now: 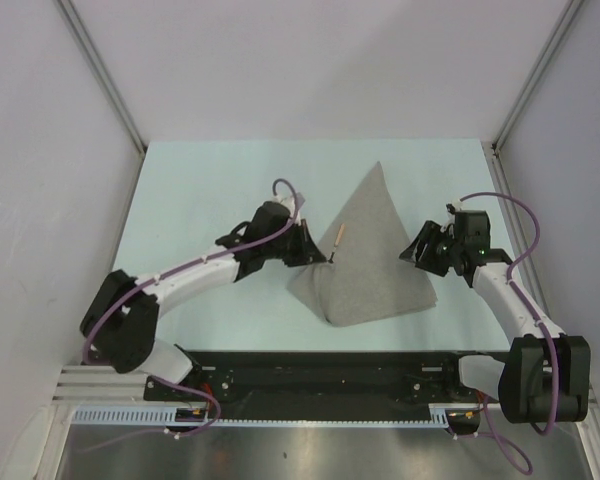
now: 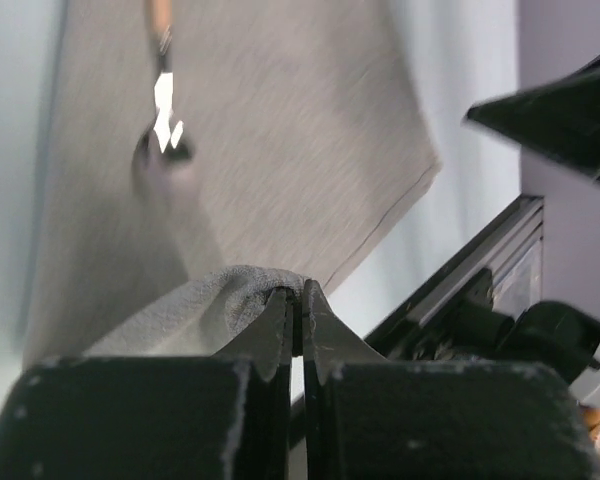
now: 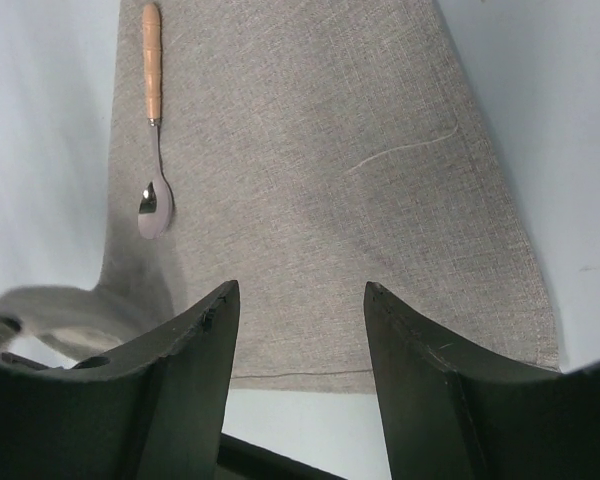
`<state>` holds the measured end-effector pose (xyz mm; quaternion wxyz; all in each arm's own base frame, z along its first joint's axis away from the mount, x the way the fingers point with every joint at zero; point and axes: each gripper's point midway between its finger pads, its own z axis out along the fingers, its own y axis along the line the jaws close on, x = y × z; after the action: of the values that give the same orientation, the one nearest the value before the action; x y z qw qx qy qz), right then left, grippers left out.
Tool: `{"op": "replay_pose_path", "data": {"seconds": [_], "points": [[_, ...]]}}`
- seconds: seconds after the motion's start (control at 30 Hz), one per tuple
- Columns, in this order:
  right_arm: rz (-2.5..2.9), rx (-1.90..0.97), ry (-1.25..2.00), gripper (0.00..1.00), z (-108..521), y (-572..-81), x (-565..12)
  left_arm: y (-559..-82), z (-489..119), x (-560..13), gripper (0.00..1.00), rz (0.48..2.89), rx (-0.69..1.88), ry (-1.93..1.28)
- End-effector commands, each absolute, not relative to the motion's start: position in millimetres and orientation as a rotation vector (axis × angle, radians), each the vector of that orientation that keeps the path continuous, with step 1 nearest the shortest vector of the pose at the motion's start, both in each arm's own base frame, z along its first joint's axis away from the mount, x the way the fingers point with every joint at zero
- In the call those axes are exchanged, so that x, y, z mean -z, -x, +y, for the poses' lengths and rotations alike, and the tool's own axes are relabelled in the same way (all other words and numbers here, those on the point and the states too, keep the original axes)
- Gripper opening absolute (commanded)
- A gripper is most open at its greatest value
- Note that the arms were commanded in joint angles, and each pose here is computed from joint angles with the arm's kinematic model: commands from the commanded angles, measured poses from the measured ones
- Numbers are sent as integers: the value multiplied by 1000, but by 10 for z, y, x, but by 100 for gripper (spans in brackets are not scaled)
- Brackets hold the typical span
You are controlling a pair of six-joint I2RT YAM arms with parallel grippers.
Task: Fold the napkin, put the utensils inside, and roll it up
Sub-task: Fold the napkin
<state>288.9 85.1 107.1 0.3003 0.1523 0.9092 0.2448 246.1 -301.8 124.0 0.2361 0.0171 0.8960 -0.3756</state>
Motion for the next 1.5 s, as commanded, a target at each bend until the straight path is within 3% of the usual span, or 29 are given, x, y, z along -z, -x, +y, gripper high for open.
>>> {"op": "replay_pose_path", "data": {"seconds": [0.0,0.17,0.57,1.17,1.2,1.3,1.33,1.47], "points": [[2391,-624,-390,58,806,-2890,-1128,-3034,-3431,-1871,0,2227,1094,-205],[2402,-589,-404,59,757,-2847,-1116,-3504,-3573,-1826,0,2207,1102,-194],[2415,-550,-411,58,709,-2824,-1088,-4029,-3914,-1763,0,2161,1182,-254],[2434,-533,-428,58,685,-2851,-1053,-4338,-3993,-1364,1,2239,1160,-268],[2434,-531,-424,59,684,-2854,-1054,-4327,-4001,-1333,4,2248,1165,-276],[2434,-536,-427,59,690,-2860,-1055,-4363,-4016,-1304,44,2249,1165,-277],[2435,-536,-421,59,694,-2859,-1055,-4388,-4010,-1323,63,2243,1158,-274],[2431,-534,-424,59,687,-2845,-1073,-4484,-3922,-1497,79,2191,1107,-269]]}}
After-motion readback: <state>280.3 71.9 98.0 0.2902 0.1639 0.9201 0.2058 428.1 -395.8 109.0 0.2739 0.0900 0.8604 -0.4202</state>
